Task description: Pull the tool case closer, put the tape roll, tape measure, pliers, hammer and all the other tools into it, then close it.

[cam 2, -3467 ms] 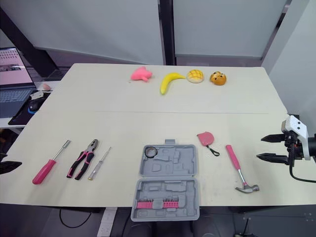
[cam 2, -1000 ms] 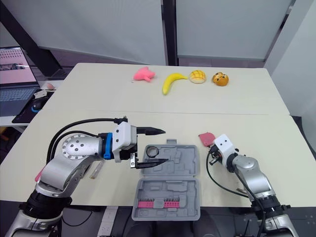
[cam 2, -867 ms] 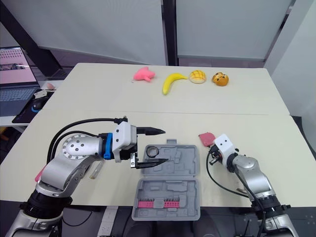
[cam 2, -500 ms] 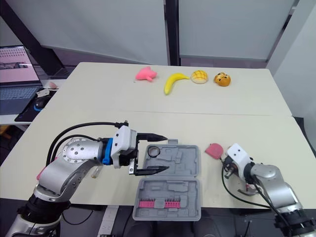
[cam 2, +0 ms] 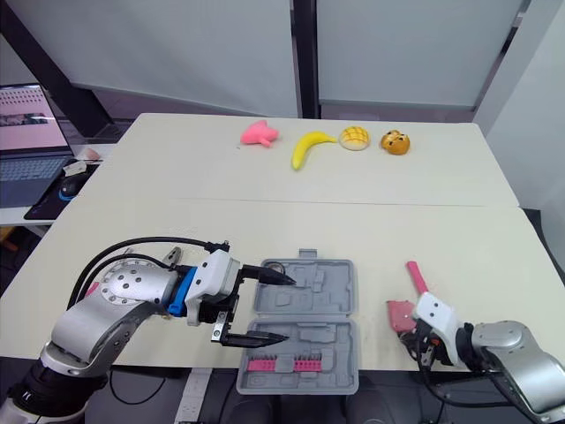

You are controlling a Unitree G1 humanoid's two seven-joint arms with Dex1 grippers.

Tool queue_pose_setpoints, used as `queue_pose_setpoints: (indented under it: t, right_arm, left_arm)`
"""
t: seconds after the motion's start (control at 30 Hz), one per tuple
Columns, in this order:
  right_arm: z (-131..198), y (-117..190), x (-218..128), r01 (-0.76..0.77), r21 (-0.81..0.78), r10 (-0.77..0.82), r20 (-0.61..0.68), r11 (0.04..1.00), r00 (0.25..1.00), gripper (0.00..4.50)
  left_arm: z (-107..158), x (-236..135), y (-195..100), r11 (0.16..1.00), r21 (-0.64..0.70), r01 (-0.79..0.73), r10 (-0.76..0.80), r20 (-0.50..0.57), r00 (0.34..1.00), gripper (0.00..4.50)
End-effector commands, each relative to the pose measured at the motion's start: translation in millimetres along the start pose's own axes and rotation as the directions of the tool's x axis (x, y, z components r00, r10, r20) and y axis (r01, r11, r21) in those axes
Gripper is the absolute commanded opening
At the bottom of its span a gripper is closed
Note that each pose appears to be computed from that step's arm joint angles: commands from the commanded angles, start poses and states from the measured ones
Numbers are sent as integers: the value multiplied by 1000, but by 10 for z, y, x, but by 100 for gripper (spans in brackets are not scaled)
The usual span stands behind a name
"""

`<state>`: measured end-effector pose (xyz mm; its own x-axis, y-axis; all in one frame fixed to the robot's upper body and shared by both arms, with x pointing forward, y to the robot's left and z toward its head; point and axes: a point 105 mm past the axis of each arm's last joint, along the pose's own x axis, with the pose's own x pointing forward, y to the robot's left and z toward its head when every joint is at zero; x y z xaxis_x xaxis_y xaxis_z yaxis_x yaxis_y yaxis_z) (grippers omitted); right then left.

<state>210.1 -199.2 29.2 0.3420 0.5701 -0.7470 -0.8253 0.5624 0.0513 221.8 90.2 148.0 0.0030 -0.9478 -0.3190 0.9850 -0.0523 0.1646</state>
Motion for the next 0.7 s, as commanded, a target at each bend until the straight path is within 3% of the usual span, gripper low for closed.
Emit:
queue_pose_setpoints:
  t: [0.03,0.23,0.33,0.53,0.7]
  right_arm:
    - [23,142,13,-55,-28,55,-1,998,998,1]
    - [30,149,30,-54,-53,55,17,997,998,1]
    - [26,124,-52,-67,-101,68,0,993,998,64]
    - [317,200,-356,-162,-184,179,81,970,981,190]
    - [517,49,-514,-95,-446,184,160,890,970,295]
  left_arm:
    - [11,13,-69,998,32,45,-45,-21,999,450]
    - [25,21,-62,998,37,50,-49,-21,999,450]
    - [45,30,-58,998,42,50,-49,-18,999,450]
    - [99,47,-68,997,60,54,-54,-1,999,450]
    - [147,87,-85,993,102,56,-59,30,998,450]
